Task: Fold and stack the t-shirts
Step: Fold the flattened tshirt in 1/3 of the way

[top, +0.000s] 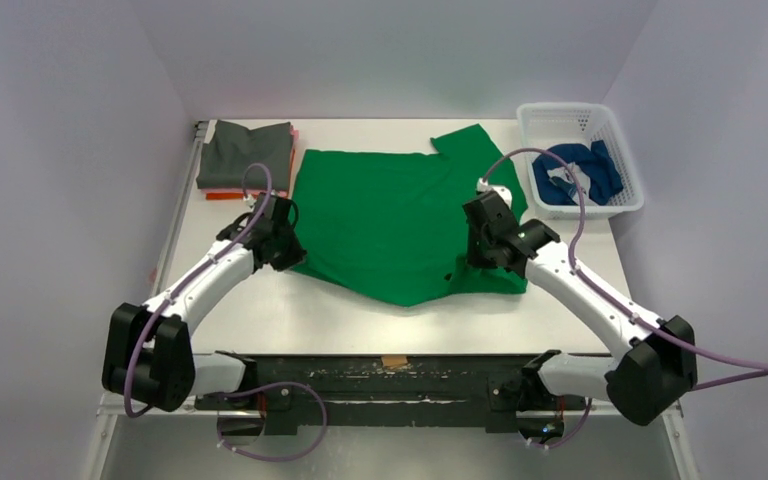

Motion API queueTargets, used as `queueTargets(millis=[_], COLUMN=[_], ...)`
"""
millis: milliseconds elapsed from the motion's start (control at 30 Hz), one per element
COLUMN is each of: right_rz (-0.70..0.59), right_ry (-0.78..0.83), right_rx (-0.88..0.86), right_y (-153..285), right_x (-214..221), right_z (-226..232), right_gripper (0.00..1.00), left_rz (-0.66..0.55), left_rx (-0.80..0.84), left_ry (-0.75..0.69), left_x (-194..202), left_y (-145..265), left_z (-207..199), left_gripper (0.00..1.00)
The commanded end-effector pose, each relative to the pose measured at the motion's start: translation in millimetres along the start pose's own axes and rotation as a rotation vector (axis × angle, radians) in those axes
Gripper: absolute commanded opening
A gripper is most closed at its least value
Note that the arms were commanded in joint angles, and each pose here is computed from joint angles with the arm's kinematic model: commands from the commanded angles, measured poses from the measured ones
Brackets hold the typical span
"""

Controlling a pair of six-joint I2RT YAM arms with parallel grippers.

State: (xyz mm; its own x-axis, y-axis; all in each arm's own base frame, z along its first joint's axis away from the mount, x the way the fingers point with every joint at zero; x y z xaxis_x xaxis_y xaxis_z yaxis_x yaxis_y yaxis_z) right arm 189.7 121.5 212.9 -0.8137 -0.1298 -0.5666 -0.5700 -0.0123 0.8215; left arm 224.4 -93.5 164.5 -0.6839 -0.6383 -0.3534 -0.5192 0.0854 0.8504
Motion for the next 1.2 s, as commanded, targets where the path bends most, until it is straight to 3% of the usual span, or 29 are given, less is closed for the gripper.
queueTargets(millis=[0,400,700,733,767,833,867,933,967,1167], right_rz=[-0.124,-0.139,-0.043,-0.026,-0.014,-0.041,-0.053,-0.053,-0.053,-0.038], right_ry=[-0.025,-0.026,0.045,0.044,0.045,0.049,0.041,0.02,0.011,-0.043], right_rx=[0.052,0.069,0.064,0.074,0.093,0.125,0.136,0.15,0.141,0.079], right_y=[-3.2,-44.9,-120.3,-127.7,-134.0,-148.4,-154.7,-153.2,-151.2,-132.6], right_x=[-48.3,-123.2,-171.2,-177.1,-183.0,-197.7,-205.6,-218.8,-220.1,-171.3], right_z=[-13.0,-41.7,-55.1,-56.5,-57.1,-59.5,-61.1,-61.5,-60.6,-57.6], right_gripper=[0.0,0.0,0.0,0.04,0.14,0.36,0.41,0.49,0.53,0.69], left_rz=[-0.084,-0.115,-0.056,-0.046,-0.035,-0.02,-0.016,-0.015,-0.017,0.038], left_rx=[0.024,-0.028,-0.098,-0.104,-0.108,-0.111,-0.114,-0.107,-0.098,0.038], left_ry=[0.002,0.004,0.023,0.027,0.031,0.039,0.041,0.031,0.03,0.024], left_x=[-29.7,-82.9,-108.2,-110.8,-113.2,-119.2,-122.2,-125.8,-126.0,-106.7], left_y=[1.1,-25.0,-62.6,-66.5,-70.7,-74.8,-75.7,-69.0,-64.3,-44.3], left_z=[-20.5,-52.0,-64.4,-65.0,-65.8,-68.9,-70.5,-74.4,-74.8,-70.1], left_gripper=[0.0,0.0,0.0,0.0,0.07,0.38,0.5,0.88,0.99,1.0])
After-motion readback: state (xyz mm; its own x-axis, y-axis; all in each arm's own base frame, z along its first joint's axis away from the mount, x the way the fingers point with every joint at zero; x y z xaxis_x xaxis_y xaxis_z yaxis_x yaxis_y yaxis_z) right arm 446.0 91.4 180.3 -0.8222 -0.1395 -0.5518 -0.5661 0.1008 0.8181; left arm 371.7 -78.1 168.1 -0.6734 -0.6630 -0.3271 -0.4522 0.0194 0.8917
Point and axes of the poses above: each gripper's point midway between its finger pads, its own y axis back along the fingers, its own z axis along the line the jaws close on, x = y × z, the point moved 10 cm from there along y, back along the fingers, and after that the axes turned 12 degrees about y, right-handed, at the moved point
